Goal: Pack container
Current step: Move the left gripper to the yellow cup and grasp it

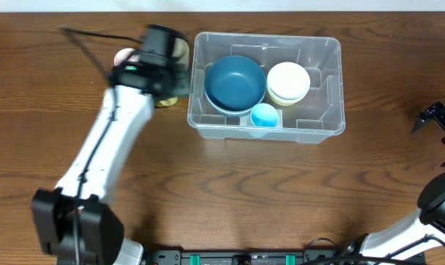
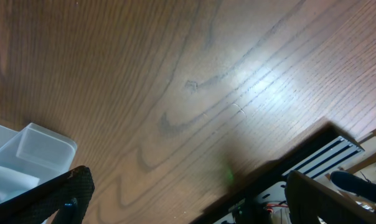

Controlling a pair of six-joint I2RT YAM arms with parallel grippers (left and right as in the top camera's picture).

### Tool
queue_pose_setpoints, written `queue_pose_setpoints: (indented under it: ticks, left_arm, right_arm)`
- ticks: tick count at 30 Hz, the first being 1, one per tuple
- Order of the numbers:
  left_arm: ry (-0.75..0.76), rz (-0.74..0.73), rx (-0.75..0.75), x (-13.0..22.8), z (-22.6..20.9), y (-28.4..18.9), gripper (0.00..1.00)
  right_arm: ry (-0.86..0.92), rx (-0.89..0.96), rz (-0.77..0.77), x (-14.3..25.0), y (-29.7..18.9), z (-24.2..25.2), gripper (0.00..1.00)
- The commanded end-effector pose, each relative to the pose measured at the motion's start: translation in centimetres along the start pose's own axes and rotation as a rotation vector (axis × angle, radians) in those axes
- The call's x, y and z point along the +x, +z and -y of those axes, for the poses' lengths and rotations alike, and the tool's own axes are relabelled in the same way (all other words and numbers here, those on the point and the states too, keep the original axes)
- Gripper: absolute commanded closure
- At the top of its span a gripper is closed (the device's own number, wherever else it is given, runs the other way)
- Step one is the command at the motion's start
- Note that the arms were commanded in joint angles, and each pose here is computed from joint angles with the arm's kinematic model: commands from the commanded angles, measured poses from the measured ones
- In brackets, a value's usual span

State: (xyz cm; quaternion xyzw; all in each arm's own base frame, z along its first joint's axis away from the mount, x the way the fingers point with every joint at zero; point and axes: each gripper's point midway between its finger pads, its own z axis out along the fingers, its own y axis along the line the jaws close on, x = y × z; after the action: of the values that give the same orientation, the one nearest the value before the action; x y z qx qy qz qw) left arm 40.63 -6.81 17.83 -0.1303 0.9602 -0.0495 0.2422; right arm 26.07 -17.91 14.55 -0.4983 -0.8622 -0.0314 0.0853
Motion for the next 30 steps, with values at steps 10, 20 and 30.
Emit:
queue_pose_setpoints:
  ticks: [10,20,30]
  left_arm:
    - [-0.313,-0.086,-0.185,-0.3,-12.4,1.3,0.44]
    - [-0.387,-0.178,-0.247,1.0,-16.0,5.0,0.44]
    - [-0.445,-0.234,-0.284,2.0,-18.5,7.1,0.44]
  right_arm:
    - [0.024,-0.011,0.022,0.1,-0.7,0.4,0.01]
    - [0.024,-0.011,0.022,0.1,-0.7,0.4,0.01]
    - [0.024,-0.011,0.022,0.1,-0.7,0.4,0.01]
